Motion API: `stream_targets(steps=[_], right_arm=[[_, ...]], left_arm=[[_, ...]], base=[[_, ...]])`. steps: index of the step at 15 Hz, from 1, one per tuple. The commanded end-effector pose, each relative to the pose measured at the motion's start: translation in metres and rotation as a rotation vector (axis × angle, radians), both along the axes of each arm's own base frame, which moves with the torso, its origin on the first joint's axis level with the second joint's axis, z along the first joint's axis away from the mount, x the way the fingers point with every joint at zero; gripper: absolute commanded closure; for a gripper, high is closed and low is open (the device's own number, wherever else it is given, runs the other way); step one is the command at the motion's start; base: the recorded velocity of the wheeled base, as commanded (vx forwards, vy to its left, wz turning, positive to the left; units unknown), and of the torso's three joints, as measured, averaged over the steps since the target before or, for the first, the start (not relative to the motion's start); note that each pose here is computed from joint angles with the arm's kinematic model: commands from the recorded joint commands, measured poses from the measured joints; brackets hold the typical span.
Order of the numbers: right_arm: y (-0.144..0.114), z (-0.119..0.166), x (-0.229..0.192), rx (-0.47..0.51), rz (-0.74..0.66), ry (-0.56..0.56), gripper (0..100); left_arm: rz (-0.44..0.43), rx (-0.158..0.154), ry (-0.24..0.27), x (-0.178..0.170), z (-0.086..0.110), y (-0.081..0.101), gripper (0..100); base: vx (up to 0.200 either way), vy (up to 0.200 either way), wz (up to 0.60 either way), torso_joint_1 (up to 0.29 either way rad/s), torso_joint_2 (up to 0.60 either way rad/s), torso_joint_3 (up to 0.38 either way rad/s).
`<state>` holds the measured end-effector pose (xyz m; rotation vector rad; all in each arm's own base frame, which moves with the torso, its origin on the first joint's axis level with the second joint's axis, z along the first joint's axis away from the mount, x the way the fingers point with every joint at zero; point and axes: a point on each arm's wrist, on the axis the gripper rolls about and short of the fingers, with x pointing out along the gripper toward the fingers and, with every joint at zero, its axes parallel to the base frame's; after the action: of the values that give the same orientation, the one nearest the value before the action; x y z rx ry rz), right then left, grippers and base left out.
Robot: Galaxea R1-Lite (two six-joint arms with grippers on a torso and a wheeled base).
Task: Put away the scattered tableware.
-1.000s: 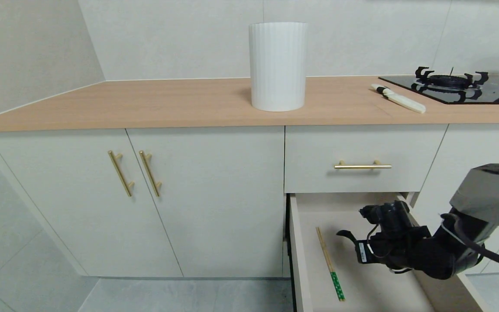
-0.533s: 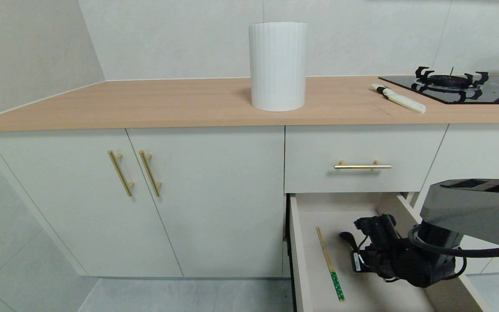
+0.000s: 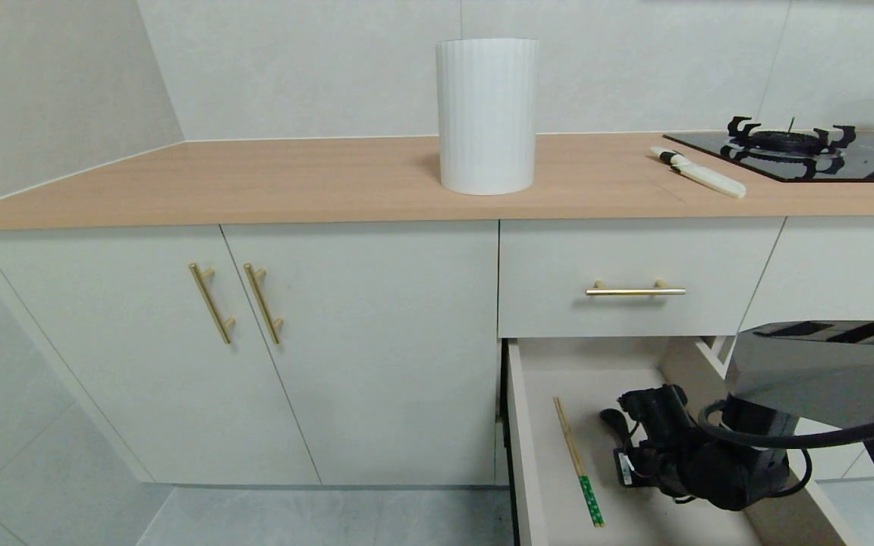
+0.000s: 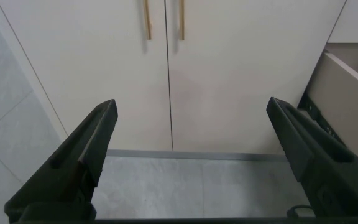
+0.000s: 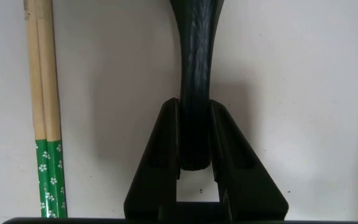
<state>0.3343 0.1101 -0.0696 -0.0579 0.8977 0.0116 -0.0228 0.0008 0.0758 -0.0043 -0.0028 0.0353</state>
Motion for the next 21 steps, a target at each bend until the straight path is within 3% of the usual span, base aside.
stream_targets(steps=[1, 6, 7, 16, 21], right_arm=[[0.000, 0.000, 0.000, 0.000, 0.001, 0.000, 100], [0.000, 0.000, -0.001, -0.001, 0.001, 0.003, 100], [0.000, 0.000, -0.001, -0.001, 0.003, 0.001, 0], [-0.002, 0.006, -0.006, 0.002, -0.008, 0.003, 0], [-0.017, 0.080, -0.051, 0.045, -0.008, -0.092, 0]], left_arm=[[0.001, 0.000, 0.000, 0.000, 0.000, 0.000, 0], [0.000, 0.000, 0.000, 0.000, 0.000, 0.000, 0], [0.001, 0.000, 0.000, 0.000, 0.000, 0.000, 0], [0.001, 0.000, 0.000, 0.000, 0.000, 0.000, 0], [0.000, 0.000, 0.000, 0.000, 0.000, 0.000, 0]], base=[[0.000, 0.000, 0.00, 0.000, 0.00, 0.000], [0.000, 0.000, 0.00, 0.000, 0.00, 0.000], [0.000, 0.000, 0.00, 0.000, 0.00, 0.000], [0.000, 0.000, 0.00, 0.000, 0.00, 0.000], [0.000, 0.000, 0.00, 0.000, 0.00, 0.000]])
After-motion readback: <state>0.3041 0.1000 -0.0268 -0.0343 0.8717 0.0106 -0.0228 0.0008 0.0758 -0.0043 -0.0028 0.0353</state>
